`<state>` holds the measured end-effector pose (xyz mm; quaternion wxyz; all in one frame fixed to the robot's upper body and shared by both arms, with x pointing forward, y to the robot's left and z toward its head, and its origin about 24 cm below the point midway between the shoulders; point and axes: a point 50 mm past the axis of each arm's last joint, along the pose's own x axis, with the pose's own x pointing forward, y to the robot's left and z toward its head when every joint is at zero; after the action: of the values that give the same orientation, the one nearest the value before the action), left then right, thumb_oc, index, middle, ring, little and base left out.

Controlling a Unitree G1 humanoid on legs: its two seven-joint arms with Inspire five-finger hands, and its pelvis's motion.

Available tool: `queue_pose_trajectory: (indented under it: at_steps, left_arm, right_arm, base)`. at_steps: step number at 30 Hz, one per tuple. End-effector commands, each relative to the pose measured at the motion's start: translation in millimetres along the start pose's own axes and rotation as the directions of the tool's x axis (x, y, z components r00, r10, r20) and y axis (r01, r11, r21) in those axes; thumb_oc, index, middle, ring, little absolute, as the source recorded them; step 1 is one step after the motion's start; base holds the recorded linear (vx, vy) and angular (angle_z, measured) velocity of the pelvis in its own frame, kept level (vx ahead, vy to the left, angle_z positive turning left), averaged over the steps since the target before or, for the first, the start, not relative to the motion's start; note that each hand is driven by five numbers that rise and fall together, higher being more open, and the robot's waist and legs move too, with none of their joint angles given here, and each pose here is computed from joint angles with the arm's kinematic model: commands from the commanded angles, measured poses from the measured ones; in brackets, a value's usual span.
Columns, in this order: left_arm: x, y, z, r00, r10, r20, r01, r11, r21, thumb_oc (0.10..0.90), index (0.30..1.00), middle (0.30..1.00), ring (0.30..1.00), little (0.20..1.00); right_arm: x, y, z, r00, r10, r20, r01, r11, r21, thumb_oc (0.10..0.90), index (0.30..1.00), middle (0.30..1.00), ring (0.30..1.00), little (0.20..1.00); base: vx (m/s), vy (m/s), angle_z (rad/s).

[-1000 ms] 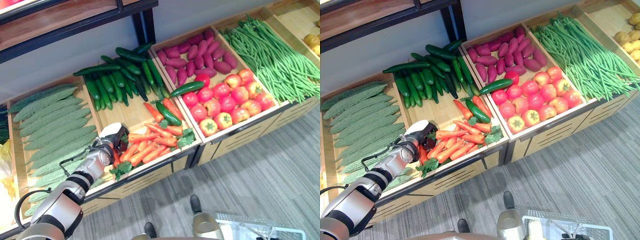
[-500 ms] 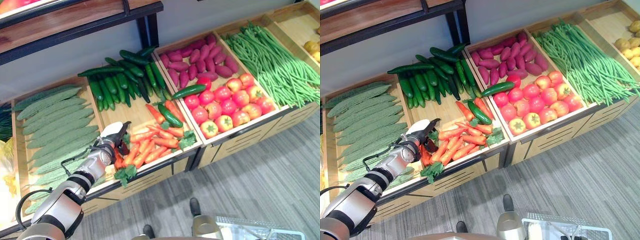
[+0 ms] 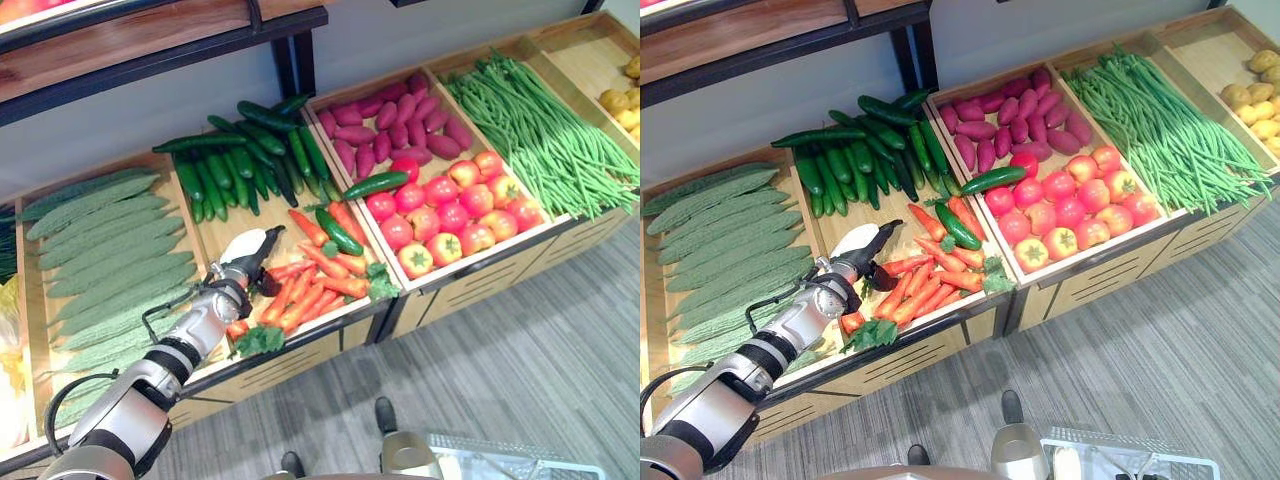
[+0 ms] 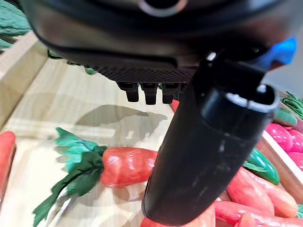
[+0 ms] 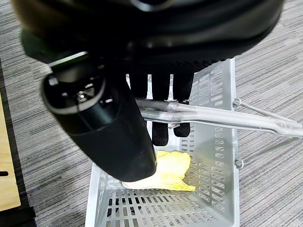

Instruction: Get the vegetables into the basket

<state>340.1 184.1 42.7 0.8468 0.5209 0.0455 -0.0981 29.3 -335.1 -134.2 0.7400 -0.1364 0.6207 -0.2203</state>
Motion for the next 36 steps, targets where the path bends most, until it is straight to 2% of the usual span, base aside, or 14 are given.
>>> queue_pose_trajectory:
  at_steps: [1,7,8,9,31,36]
  left_arm:
    - [26,64,39,0.972,0.208,0.112,-0.21,0.978,0.003,0.9,1.0,1.0,1.0,1.0]
    - [25,57,30,0.98,0.186,0.067,-0.187,0.982,-0.001,0.9,1.0,1.0,1.0,1.0]
    - [25,56,29,0.981,0.182,0.063,-0.182,0.983,-0.004,0.763,0.808,0.808,0.808,0.808]
    - [25,55,27,0.983,0.177,0.057,-0.177,0.984,-0.005,0.4,0.3,0.3,0.3,0.3]
    - [23,56,22,0.983,0.175,0.046,-0.175,0.985,-0.006,0.4,0.3,0.3,0.3,0.3]
    - [15,96,48,0.937,0.289,0.197,-0.295,0.956,0.0,0.4,0.3,0.3,0.3,0.3]
  right_arm:
    - [-2,-15,-22,0.996,-0.059,-0.064,0.053,0.995,-0.087,0.4,0.3,0.3,0.3,0.3]
    - [-3,-13,-27,0.995,-0.054,-0.081,0.047,0.995,-0.083,0.4,0.3,0.3,0.3,0.3]
    - [-3,-13,-27,0.995,-0.053,-0.084,0.046,0.996,-0.082,0.4,0.3,0.3,0.3,0.3]
    - [-3,-13,-28,0.995,-0.053,-0.087,0.045,0.995,-0.085,0.4,0.3,0.3,0.3,0.3]
    - [-2,-4,-25,0.996,-0.024,-0.083,0.014,0.992,-0.122,0.4,0.3,0.3,0.3,0.3]
    - [-2,0,-26,0.996,-0.012,-0.087,0.003,0.994,-0.11,0.4,0.3,0.3,0.3,0.3]
  base:
    - [0.0,0.0,0.0]
    - [0.0,0.0,0.0]
    - [0.0,0.0,0.0]
    - [0.0,0.0,0.0]
    - [0.0,0.0,0.0]
    - [0.01,0.0,0.0]
